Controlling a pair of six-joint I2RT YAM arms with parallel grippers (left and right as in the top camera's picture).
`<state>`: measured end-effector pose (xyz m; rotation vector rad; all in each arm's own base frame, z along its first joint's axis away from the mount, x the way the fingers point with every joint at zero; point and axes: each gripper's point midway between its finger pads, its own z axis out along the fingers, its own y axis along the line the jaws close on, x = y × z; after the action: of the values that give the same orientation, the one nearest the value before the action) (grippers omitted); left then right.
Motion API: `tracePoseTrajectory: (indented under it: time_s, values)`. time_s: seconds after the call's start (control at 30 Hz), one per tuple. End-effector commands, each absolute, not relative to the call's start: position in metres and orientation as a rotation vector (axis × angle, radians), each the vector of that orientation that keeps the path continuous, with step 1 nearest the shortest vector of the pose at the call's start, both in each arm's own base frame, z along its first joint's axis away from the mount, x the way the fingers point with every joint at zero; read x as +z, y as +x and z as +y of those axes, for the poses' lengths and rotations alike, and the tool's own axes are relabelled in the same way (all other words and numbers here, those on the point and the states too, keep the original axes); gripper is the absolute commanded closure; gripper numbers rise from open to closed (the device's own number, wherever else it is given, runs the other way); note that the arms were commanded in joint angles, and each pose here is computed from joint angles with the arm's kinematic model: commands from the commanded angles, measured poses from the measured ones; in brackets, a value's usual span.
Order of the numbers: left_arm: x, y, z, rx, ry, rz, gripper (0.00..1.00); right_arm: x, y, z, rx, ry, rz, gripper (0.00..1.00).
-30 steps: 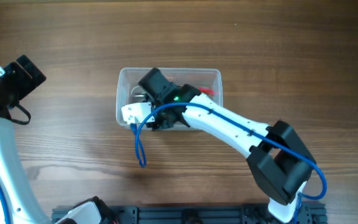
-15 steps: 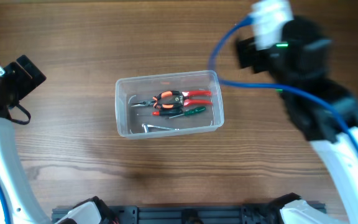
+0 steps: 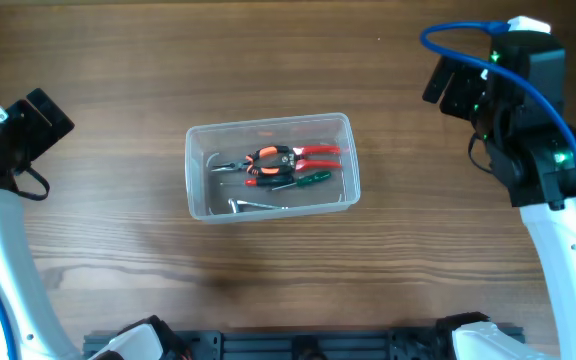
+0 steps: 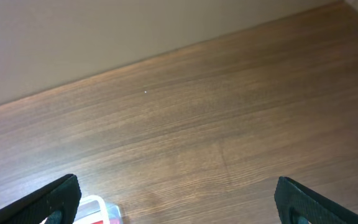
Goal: Pack container
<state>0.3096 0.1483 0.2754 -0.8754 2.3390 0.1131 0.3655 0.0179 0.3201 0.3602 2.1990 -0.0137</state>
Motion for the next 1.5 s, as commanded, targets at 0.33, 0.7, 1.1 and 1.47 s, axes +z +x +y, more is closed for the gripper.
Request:
tracePoseTrajectory:
  time_s: [0.33, 0.7, 1.1, 1.47]
  values:
    - [0.277, 0.309, 0.151, 0.119, -0.892, 2.328, 0.00, 0.314, 0.369, 0.017, -0.022, 0.369, 2.214, 0.00]
    - [0.277, 0.309, 0.151, 0.119, -0.892, 2.328, 0.00, 0.362, 0.284, -0.023, -0.097, 0.246, 1.797, 0.00]
    - [0.277, 0.309, 0.151, 0.119, -0.892, 2.328, 0.00, 0.145, 0.227, -0.031, 0.062, 0.438, 1.759, 0.00]
    - [0.277, 0.309, 0.151, 0.119, -0.892, 2.328, 0.00, 0.149, 0.227, -0.039, 0.025, 0.465, 1.731, 0.00]
